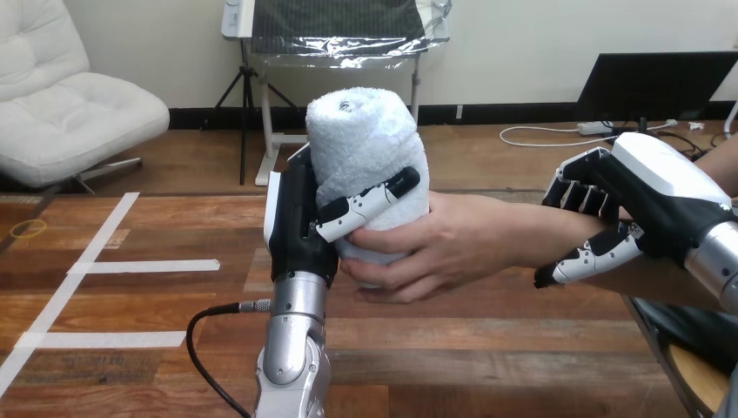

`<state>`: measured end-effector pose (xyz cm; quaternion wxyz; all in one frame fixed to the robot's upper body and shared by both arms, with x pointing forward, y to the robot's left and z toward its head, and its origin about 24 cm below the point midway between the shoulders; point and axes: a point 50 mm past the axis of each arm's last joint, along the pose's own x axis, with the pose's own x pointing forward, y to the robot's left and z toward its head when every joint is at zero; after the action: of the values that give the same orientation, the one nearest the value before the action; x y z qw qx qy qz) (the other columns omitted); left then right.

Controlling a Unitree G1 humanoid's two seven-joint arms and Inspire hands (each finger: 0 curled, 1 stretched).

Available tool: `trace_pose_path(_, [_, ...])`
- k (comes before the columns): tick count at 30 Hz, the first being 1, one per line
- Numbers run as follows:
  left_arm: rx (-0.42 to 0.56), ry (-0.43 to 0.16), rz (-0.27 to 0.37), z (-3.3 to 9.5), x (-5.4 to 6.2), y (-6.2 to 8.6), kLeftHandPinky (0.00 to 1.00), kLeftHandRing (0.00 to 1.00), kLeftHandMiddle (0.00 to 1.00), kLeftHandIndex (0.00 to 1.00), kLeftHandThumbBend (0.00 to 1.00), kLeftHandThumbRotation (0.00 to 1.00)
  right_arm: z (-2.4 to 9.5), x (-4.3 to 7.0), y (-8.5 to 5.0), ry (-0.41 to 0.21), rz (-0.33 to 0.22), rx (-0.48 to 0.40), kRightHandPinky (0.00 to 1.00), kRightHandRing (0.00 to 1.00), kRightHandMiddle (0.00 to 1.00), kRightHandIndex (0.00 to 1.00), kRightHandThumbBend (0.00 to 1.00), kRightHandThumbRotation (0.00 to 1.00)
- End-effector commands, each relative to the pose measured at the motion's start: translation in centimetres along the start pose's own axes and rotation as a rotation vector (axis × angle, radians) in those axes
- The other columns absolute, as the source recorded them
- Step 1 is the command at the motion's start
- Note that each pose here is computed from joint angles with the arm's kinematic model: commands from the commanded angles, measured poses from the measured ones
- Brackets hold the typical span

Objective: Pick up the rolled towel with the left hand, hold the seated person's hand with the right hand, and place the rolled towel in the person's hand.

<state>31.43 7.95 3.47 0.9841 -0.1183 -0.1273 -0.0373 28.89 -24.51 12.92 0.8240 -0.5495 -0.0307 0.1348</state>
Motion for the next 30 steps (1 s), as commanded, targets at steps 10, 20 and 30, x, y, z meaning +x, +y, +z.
trace_pose_path(10, [-0.170, -0.086, -0.131, 2.1, 1.5, -7.3, 0.29, 0.33, 0.40, 0.42, 0.63, 0.00, 0.5, 0.9, 0.1, -0.008, 0.002, 0.025, 0.34, 0.38, 0.43, 0.45, 0.94, 0.16])
trace_pose_path(20, [-0.214, -0.072, -0.164, 2.0, 1.0, -8.7, 0.28, 0.32, 0.40, 0.42, 0.63, 0.00, 0.5, 0.9, 0.3, -0.006, 0.002, 0.030, 0.33, 0.37, 0.42, 0.45, 0.95, 0.16])
trace_pose_path(30, [-0.199, -0.083, -0.194, 2.1, 0.8, -9.0, 0.27, 0.32, 0.39, 0.42, 0.63, 0.00, 0.3, 0.8, 0.3, 0.005, 0.001, 0.030, 0.32, 0.36, 0.42, 0.45, 0.95, 0.15])
